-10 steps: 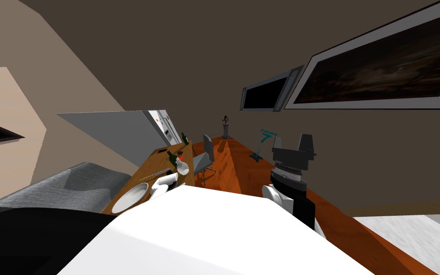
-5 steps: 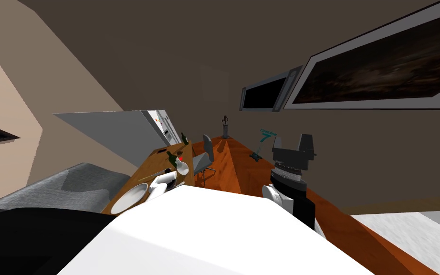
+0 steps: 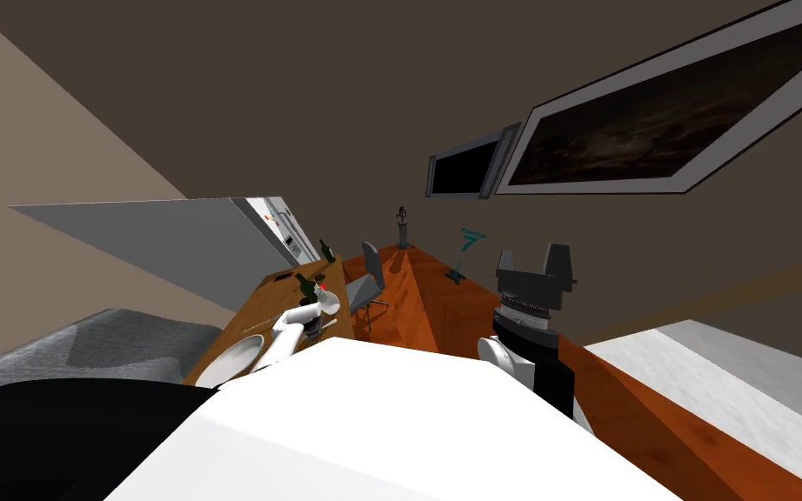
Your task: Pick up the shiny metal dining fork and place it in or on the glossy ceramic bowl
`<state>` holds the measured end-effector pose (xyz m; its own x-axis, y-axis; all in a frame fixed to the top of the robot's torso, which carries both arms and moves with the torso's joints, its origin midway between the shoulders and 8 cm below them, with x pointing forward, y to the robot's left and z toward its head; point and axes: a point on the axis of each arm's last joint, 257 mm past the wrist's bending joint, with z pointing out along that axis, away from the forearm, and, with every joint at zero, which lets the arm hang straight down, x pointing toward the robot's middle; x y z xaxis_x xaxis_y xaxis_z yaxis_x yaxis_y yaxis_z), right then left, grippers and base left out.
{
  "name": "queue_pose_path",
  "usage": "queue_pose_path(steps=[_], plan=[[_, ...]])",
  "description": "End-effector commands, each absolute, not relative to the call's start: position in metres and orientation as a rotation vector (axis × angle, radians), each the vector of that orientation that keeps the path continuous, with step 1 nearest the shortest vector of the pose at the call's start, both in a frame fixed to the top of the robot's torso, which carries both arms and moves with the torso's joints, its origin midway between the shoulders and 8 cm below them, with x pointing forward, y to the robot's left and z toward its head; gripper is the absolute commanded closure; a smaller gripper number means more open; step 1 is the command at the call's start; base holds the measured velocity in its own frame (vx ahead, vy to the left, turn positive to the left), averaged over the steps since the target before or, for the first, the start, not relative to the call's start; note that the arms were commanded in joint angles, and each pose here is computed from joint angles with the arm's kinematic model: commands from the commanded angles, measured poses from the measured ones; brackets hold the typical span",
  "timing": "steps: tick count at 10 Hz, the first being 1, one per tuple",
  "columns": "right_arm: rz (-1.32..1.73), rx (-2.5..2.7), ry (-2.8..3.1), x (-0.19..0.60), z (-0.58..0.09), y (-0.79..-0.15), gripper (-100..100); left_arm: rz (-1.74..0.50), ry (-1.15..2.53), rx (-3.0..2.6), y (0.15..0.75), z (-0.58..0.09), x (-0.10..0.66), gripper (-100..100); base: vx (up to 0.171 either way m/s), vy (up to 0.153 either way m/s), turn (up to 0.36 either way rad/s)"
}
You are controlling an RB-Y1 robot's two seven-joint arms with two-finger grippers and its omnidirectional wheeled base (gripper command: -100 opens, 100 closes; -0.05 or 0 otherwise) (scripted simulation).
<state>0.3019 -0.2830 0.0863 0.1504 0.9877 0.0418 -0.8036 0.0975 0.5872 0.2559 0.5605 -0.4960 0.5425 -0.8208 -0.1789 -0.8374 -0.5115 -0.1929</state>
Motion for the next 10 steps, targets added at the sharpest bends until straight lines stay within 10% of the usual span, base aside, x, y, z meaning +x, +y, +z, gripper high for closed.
queue_pose_path(steps=[1, 10], plan=[[1.382, 0.547, 0.412, 0.302, 0.086, -0.283, 0, 0.062, 1.376, -2.51, 0.569, -0.481, 0.273, 100, -0.274, 0.046, -0.204], [1.382, 0.547, 0.413, 0.302, 0.086, -0.283, 0, -0.011, 1.347, -2.516, 0.592, -0.446, 0.301, 100, -0.191, 0.089, -0.152]])
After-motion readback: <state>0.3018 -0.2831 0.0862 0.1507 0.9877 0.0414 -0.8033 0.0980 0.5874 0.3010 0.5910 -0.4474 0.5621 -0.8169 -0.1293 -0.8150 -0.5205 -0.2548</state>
